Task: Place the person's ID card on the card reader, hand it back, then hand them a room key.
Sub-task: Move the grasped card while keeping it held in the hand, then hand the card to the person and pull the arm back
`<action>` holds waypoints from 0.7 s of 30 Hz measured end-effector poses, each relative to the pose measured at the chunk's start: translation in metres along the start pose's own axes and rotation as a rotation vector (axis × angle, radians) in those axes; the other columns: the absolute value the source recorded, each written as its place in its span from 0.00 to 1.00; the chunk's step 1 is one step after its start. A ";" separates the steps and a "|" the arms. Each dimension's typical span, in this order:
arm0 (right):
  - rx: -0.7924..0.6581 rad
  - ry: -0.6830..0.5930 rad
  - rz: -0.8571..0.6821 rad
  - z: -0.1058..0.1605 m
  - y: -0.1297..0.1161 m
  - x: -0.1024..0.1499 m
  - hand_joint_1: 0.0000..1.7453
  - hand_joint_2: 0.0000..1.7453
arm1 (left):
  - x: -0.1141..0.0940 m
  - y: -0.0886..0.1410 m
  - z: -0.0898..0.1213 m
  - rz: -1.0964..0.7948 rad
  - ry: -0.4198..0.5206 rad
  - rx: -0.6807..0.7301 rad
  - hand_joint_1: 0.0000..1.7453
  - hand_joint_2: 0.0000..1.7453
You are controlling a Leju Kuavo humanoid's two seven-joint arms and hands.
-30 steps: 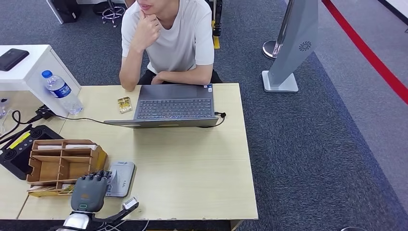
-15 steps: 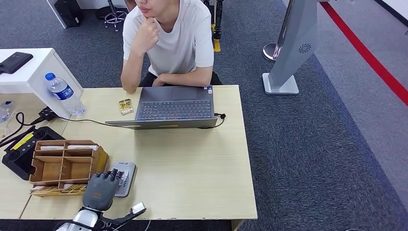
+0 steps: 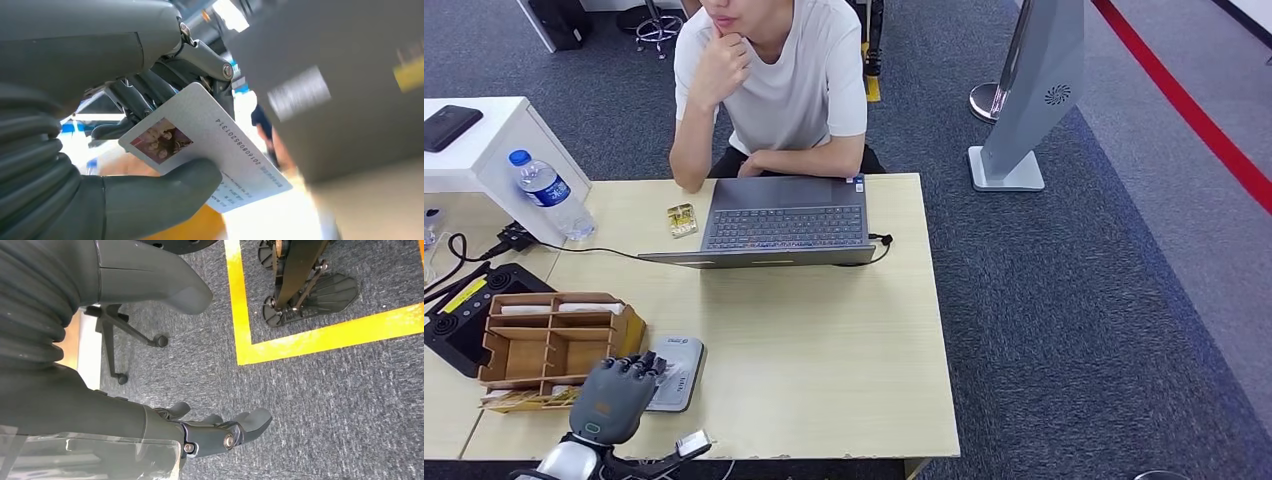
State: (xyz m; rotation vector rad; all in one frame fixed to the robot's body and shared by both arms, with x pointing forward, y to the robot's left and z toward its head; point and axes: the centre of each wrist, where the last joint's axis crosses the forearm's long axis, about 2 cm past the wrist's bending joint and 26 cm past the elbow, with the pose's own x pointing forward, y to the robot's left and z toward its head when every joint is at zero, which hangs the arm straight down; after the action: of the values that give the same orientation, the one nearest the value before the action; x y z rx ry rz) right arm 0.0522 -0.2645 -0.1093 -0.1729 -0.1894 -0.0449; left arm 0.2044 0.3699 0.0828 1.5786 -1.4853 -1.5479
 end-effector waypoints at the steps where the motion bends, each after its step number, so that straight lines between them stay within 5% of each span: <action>1: -0.001 -0.001 0.000 0.000 0.000 0.000 0.00 1.00 | -0.007 0.008 -0.005 0.003 0.011 0.041 1.00 1.00; 11: -0.006 0.000 -0.003 0.000 -0.001 -0.001 0.00 1.00 | -0.079 0.077 -0.027 -0.022 0.230 0.391 1.00 1.00; 21: -0.005 -0.002 0.008 0.001 0.003 0.000 0.00 1.00 | -0.138 0.105 -0.016 -0.139 0.340 0.439 1.00 1.00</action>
State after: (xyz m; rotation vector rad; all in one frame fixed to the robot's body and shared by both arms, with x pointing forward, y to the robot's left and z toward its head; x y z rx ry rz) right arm 0.0518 -0.2618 -0.1091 -0.1790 -0.1909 -0.0368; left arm 0.2128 0.4555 0.2339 2.1076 -1.6131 -0.9854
